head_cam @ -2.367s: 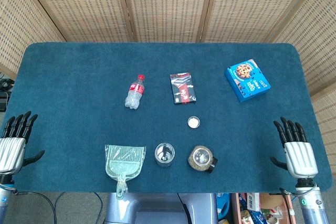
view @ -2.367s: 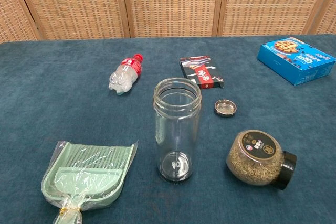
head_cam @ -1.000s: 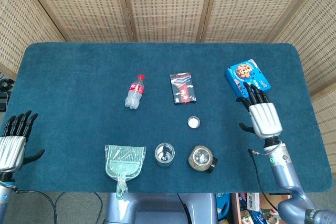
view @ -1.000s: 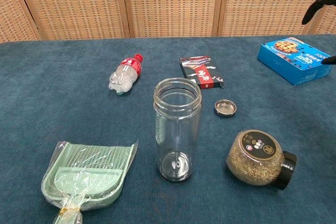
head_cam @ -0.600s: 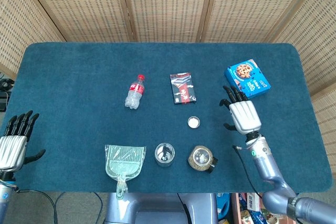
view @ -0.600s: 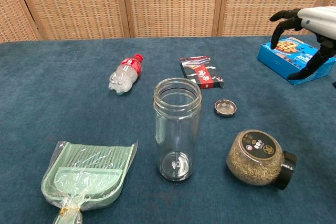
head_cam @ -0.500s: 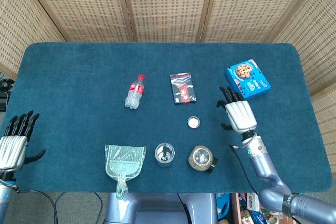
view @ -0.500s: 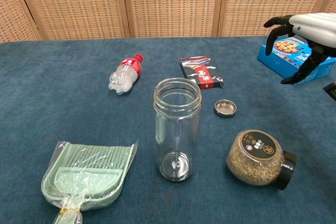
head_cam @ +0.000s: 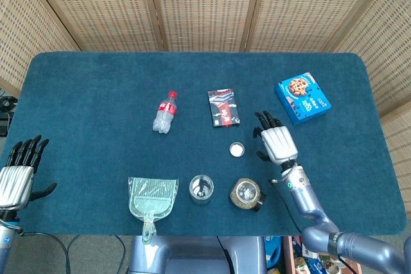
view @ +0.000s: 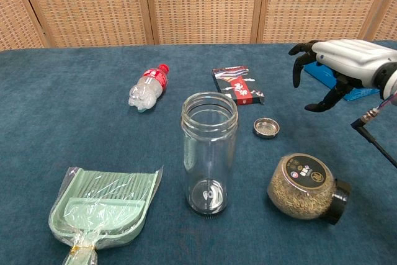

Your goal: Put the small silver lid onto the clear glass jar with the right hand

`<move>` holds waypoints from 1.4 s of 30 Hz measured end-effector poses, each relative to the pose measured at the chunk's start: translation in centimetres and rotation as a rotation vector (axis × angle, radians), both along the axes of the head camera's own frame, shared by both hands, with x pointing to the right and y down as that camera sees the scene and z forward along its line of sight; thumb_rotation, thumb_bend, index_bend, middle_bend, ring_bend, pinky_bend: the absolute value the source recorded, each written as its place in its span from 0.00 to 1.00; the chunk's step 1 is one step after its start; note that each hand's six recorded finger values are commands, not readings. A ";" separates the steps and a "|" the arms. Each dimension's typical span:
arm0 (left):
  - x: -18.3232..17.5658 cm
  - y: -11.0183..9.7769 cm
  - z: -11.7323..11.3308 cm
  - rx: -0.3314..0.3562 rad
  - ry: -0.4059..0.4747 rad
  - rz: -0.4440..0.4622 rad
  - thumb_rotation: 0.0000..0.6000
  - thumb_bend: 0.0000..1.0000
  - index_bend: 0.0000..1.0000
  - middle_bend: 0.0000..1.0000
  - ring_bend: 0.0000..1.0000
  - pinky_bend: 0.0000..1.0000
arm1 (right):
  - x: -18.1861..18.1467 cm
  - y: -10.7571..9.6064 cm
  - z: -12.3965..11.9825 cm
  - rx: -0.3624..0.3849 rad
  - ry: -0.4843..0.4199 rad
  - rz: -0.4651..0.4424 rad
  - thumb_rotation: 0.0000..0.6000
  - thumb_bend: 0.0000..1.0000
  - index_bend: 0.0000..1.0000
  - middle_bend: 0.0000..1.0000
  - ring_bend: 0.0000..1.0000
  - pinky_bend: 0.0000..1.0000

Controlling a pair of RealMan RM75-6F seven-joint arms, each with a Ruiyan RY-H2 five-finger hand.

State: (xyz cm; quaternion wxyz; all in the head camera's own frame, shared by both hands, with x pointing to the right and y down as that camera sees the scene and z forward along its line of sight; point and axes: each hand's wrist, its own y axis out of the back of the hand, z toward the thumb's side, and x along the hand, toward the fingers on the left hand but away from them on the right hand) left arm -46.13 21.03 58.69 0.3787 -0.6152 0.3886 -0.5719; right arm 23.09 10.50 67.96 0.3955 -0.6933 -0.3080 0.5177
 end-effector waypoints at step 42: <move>0.1 -0.1 0.8 -0.026 0.000 0.002 1.00 0.19 0.00 0.00 0.00 0.00 | -5.0 0.2 4.9 -0.098 0.012 -0.031 1.00 0.54 0.49 0.17 0.00 0.29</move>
